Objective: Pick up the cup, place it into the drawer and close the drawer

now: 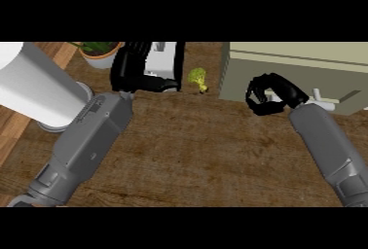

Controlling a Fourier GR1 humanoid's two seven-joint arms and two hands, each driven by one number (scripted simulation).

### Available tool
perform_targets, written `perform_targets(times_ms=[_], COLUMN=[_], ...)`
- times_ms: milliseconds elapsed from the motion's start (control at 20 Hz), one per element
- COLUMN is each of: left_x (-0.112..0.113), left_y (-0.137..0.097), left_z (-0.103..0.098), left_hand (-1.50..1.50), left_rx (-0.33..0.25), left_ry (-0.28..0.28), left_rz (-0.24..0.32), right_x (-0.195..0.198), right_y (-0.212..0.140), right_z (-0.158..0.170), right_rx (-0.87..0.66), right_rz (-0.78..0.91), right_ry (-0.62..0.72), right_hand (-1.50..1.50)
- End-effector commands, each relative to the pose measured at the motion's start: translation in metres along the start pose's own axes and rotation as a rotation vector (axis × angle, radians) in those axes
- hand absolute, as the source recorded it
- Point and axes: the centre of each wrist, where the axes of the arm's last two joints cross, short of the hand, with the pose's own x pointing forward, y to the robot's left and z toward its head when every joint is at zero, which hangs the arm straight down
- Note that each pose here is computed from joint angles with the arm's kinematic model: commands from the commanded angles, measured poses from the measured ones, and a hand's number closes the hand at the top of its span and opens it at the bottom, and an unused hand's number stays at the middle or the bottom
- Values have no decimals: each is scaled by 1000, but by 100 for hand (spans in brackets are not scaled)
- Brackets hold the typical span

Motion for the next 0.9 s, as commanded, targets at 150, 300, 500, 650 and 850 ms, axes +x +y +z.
perform_targets(times_ms=[150, 300, 500, 650, 850], left_x=[0, 1, -1, -1, -5], left_y=[10, 8, 12, 13, 23], left_z=[9, 10, 14, 16, 24], left_hand=[-150, -150, -150, -150, -150], left_rx=[-38, -62, -69, -61, -54], left_ry=[11, 21, 29, 15, 31], left_rz=[17, 13, 33, 46, 56], right_x=[26, 33, 33, 32, 32], right_y=[-86, -100, -105, -110, -118], right_z=[1, 3, 8, 12, 19], right_rx=[-206, -213, -206, -220, -203], right_rz=[29, 9, -5, -41, -36], right_ry=[29, 2, -3, -15, -28], right_hand=[150, 150, 150, 150, 150])
